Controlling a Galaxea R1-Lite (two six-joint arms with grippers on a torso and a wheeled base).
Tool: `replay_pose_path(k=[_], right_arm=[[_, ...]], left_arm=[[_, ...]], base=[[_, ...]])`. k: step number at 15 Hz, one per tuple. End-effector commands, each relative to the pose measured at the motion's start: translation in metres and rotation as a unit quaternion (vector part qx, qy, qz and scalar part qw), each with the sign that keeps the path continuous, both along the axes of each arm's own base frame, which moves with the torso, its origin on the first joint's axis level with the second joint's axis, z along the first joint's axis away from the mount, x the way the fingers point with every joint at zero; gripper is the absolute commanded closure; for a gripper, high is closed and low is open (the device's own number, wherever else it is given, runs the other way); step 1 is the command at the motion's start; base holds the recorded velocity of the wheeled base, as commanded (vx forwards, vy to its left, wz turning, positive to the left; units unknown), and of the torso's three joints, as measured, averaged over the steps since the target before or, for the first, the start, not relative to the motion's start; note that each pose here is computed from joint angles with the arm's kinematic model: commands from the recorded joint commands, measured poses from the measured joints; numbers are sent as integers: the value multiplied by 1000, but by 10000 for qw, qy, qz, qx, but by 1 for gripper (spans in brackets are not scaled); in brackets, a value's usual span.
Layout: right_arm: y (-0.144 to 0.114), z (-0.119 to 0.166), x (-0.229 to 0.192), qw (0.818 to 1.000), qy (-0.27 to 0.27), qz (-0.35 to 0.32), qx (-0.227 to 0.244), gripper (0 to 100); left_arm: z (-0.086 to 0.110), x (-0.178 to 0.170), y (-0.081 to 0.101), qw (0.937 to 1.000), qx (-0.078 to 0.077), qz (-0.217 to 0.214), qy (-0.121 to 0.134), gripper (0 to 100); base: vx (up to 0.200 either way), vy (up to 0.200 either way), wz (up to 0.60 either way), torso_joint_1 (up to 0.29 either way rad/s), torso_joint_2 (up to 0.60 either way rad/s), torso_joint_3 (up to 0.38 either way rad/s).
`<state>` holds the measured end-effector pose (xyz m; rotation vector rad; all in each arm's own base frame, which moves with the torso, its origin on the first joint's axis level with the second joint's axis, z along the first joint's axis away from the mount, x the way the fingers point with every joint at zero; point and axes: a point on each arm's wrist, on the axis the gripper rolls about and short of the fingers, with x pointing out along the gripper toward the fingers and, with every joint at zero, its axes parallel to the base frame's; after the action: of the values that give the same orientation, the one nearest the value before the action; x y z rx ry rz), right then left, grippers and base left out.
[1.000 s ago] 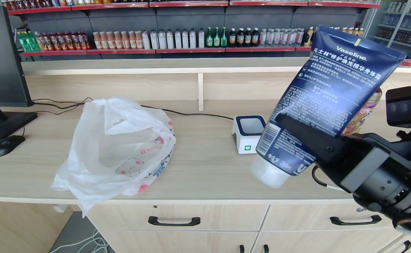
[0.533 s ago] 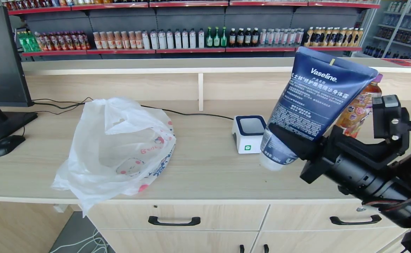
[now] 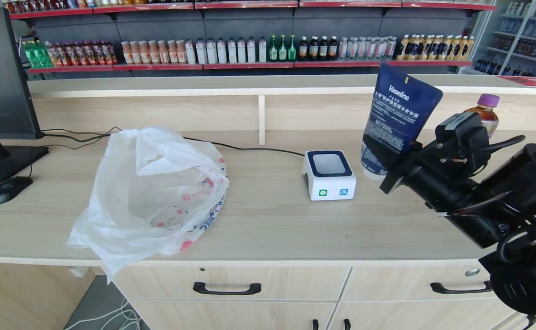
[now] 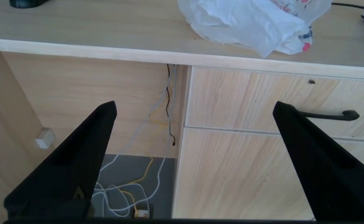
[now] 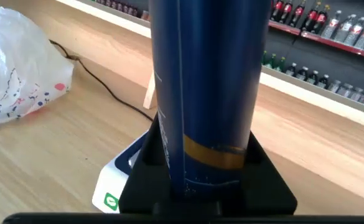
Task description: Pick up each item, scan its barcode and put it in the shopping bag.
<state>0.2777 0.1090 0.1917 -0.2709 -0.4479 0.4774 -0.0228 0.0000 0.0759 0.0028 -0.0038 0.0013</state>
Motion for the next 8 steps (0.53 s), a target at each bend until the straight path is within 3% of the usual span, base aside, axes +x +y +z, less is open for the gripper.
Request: replay_pose_path(k=[1, 4, 7, 8], right_arm=[[-7, -4, 13, 9997, -38, -226, -104, 100], [-8, 10, 26, 9974, -548, -335, -341, 100], [-11, 11, 31, 9919, -925, -72, -864, 100], [-16, 8, 31, 9861, -1105, 78, -1236, 100]], left_arm=[[0, 0, 0, 10000, 2, 1, -4, 0], [0, 0, 0, 10000, 2, 1, -4, 0], [0, 0, 0, 10000, 2, 1, -4, 0], [0, 0, 0, 10000, 2, 1, -4, 0]], base=[[0, 0, 0, 0, 0, 0], [0, 0, 0, 0, 0, 0], [0, 0, 0, 0, 0, 0], [0, 0, 0, 0, 0, 0]])
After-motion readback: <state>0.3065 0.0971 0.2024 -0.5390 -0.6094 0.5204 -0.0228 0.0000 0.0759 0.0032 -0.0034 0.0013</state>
